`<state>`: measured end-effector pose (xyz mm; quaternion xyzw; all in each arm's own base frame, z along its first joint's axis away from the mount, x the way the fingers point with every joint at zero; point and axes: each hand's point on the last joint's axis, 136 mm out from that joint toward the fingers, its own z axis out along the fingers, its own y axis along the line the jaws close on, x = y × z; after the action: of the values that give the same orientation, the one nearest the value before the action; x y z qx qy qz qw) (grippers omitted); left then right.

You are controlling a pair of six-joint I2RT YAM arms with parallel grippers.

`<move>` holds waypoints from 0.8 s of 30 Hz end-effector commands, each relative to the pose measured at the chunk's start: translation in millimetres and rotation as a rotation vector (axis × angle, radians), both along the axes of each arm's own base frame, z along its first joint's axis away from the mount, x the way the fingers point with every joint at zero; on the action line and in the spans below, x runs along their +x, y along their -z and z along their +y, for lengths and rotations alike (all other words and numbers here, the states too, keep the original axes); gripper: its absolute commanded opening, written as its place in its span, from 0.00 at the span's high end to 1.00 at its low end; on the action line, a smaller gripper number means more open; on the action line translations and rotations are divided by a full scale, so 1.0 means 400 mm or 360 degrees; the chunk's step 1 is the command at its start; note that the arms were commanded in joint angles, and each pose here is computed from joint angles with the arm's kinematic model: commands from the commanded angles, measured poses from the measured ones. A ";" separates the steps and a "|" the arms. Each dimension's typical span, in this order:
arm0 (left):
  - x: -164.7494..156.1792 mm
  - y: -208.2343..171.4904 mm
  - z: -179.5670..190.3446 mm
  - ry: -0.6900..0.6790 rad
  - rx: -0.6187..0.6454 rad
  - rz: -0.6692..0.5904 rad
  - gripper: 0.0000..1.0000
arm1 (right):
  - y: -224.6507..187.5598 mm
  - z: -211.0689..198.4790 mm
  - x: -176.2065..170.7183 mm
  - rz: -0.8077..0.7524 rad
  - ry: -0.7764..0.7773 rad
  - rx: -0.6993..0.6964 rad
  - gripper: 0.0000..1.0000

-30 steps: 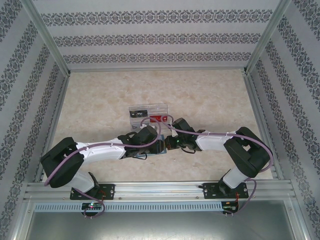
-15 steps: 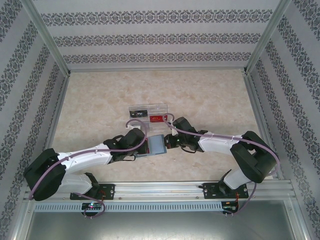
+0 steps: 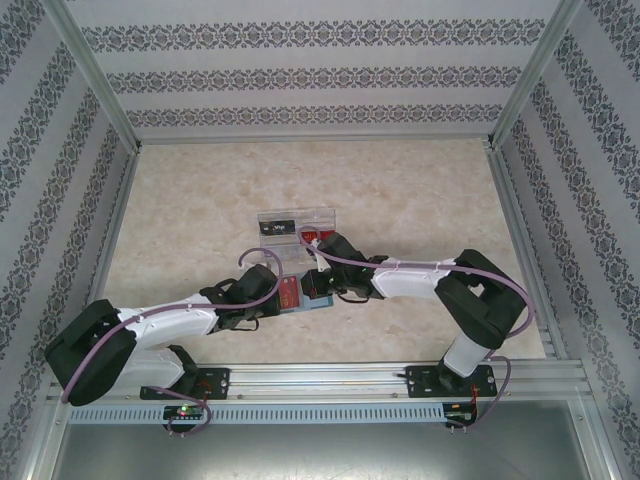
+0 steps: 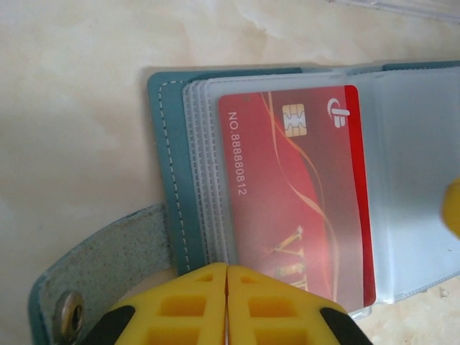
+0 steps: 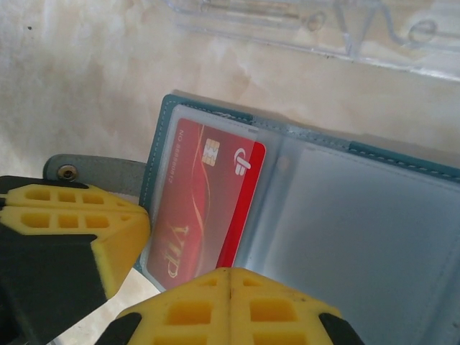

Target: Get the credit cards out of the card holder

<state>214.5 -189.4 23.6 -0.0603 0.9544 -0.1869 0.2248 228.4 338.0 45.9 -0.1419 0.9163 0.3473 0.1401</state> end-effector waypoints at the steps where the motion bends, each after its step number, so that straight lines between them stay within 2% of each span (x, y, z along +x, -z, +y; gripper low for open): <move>1: 0.013 -0.003 -0.002 -0.0030 -0.0033 -0.0018 0.90 | -0.012 0.035 -0.004 0.0042 -0.0023 0.0062 0.92; 13: 0.011 -0.002 -0.003 -0.0029 -0.0042 -0.0012 0.90 | 0.024 0.044 -0.008 0.0113 -0.0023 0.0031 0.87; 24: 0.008 0.011 -0.007 -0.0024 -0.0042 0.0013 0.91 | 0.035 0.057 -0.014 0.0151 -0.0046 0.0052 0.86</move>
<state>216.0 -192.5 23.3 -0.0598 0.9532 -0.1926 0.2254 224.6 347.7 26.9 -0.1309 0.9207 0.3537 0.0998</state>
